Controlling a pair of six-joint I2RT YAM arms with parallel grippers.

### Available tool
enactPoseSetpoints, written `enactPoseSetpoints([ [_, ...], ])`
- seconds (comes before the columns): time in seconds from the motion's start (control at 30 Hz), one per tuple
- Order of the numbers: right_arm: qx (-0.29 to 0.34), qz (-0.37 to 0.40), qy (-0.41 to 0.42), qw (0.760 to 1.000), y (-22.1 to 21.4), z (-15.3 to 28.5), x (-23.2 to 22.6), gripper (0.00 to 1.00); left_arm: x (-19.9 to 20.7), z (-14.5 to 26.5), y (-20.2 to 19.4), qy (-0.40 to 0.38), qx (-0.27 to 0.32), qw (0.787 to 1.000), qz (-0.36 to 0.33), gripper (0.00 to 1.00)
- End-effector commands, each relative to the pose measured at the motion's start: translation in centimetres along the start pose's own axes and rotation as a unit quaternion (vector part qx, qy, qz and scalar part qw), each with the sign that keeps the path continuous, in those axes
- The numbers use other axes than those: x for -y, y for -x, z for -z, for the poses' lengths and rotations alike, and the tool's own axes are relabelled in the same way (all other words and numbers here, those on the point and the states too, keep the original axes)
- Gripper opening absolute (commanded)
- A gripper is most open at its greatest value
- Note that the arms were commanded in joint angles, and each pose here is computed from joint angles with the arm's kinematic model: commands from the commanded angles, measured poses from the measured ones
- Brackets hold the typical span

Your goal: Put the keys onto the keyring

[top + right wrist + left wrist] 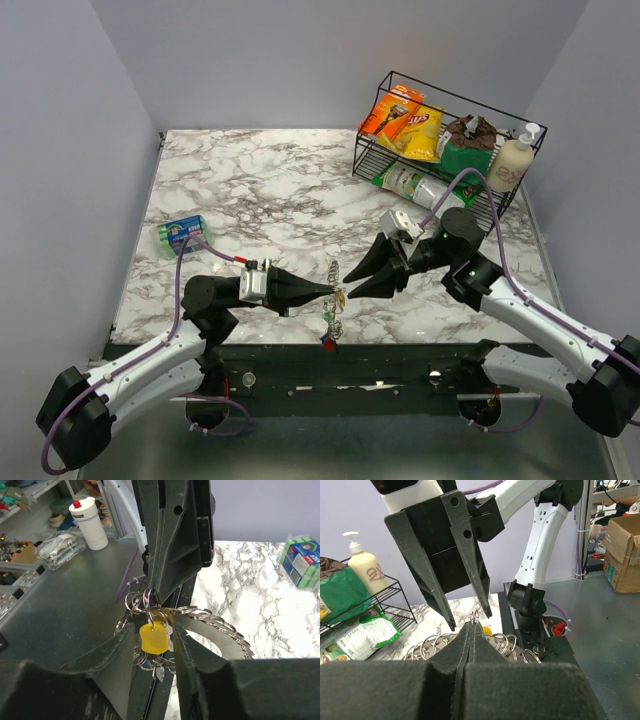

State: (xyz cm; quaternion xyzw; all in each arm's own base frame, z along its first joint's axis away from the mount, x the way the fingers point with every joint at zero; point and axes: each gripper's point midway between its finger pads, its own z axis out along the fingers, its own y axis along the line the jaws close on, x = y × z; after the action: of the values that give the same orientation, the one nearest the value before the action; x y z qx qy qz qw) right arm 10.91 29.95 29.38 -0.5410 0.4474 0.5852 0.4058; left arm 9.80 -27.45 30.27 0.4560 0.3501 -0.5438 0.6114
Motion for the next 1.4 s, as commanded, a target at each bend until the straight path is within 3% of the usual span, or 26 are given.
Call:
enactPoseSetpoints([
  [0.0, 0.000, -0.002, 0.022, 1.000, 0.2, -0.4, -0.2, 0.39, 0.3, -0.4, 1.9, -0.013, 0.025, 0.999, -0.031, 0.00],
  [0.2, -0.005, -0.006, 0.020, 1.000, -0.1, -0.4, -0.2, 0.27, 0.3, -0.4, 1.9, -0.012, 0.026, 0.999, -0.030, 0.00],
  [0.5, -0.003, -0.002, 0.021, 1.000, 0.1, -0.4, -0.3, 0.21, 0.2, -0.4, 1.8, -0.012, 0.025, 0.999, -0.030, 0.00],
  [0.73, -0.006, -0.007, 0.025, 1.000, -0.3, -0.4, -0.2, 0.01, 0.3, -0.4, 1.8, -0.014, 0.024, 0.999, -0.029, 0.00],
  [1.33, -0.020, -0.019, 0.017, 0.999, -1.6, -0.3, 0.1, 0.01, 0.4, -0.5, 2.1, -0.016, 0.026, 0.999, -0.032, 0.00],
  [1.37, -0.020, -0.014, 0.007, 1.000, -1.5, -0.2, 0.2, 0.07, 0.3, -0.4, 2.0, -0.015, 0.025, 0.999, -0.030, 0.00],
])
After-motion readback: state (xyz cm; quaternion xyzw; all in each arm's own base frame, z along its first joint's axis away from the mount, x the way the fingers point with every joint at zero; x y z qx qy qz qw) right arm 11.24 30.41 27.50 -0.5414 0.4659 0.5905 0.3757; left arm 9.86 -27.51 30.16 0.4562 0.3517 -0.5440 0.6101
